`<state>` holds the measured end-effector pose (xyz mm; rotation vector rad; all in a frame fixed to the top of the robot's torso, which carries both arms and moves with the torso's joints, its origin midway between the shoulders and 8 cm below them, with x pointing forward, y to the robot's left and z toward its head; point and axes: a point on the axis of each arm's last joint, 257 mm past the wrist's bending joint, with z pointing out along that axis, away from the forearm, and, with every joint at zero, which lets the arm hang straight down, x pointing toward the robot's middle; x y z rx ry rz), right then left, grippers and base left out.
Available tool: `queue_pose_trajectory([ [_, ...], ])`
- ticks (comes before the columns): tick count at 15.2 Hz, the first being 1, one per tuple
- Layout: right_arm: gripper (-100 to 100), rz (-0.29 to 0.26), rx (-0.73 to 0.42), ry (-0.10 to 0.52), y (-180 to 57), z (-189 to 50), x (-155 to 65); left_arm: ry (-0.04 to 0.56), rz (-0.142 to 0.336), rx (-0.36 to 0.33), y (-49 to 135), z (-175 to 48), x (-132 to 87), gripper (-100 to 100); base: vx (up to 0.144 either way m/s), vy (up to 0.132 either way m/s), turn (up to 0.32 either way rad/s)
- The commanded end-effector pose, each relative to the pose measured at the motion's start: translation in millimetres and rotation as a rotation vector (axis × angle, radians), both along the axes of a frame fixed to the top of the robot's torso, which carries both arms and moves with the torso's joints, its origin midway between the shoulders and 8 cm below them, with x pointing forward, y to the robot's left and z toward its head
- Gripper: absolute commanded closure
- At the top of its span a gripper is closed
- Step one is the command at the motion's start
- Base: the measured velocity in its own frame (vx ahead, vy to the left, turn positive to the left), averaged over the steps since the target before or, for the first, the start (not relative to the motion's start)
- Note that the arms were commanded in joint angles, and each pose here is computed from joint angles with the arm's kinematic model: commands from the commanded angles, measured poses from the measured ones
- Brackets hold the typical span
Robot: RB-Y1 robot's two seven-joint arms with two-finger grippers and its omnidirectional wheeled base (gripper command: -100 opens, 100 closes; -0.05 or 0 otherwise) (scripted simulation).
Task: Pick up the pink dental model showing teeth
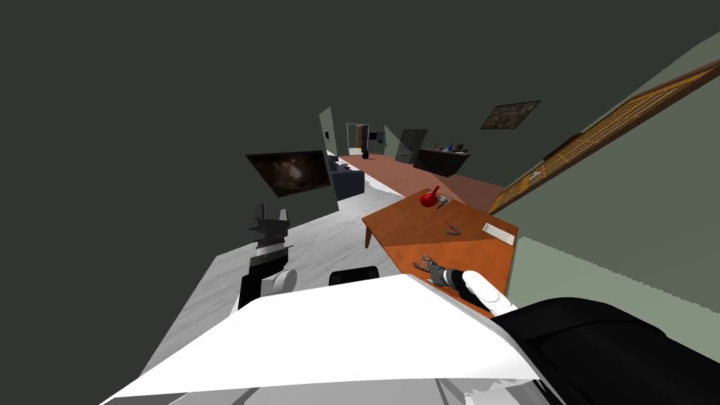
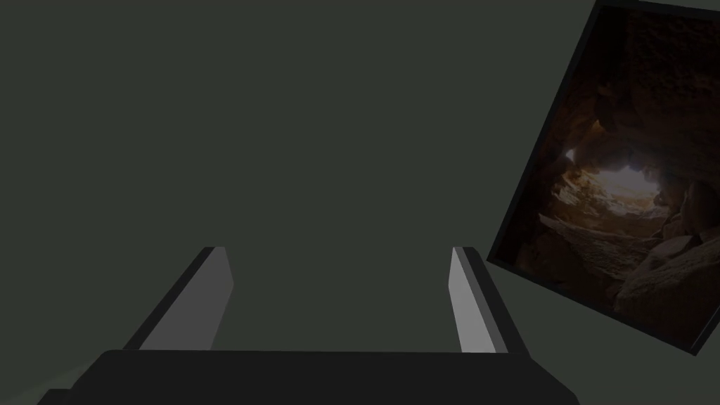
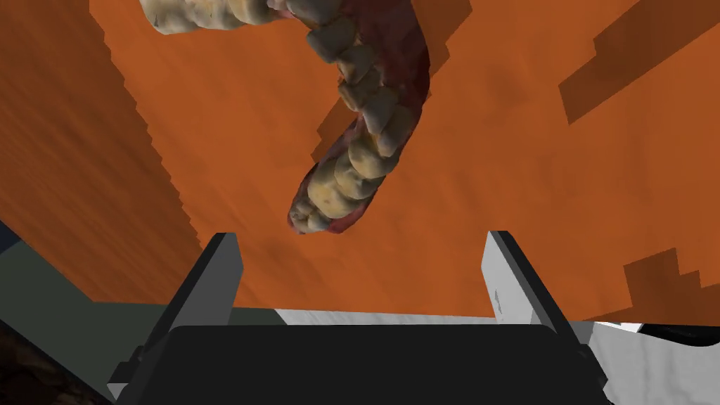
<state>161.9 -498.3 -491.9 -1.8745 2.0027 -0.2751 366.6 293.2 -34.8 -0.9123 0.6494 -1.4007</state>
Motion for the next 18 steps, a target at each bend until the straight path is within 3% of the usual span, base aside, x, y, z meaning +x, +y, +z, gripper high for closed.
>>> queue_pose_trajectory([
  [1,-100,0.033,-0.051,0.041,-14,-4,-17,0.0,0.0,0.0,0.0,0,0,0,0.028,-0.01,0.122],
  [9,-100,0.134,-0.188,0.168,-55,-15,-62,0.0,0.0,0.0,0.0,0,0,0,0.027,-0.01,0.126],
  [10,-100,0.118,-0.17,0.15,-49,-14,-56,0.0,0.0,0.0,0.0,0,0,0,0.014,-0.01,0.041],
  [14,-100,0.107,-0.172,0.152,-34,-39,-67,0.0,0.0,0.0,0.0,0,0,0,0.024,-0.052,0.051],
  [15,-100,0.111,-0.17,0.154,-37,-33,-66,0.0,0.0,0.0,0.1,0,0,0,0.014,-0.042,0.019],
  [16,100,0.11,-0.172,0.152,-36,-34,-66,0.0,0.0,0.0,0.1,0,0,0,0.005,-0.015,0.004],
  [18,100,0.109,-0.172,0.155,-36,-34,-67,0.0,0.0,0.0,0.0,0,0,0,0.0,-0.004,-0.005],
])
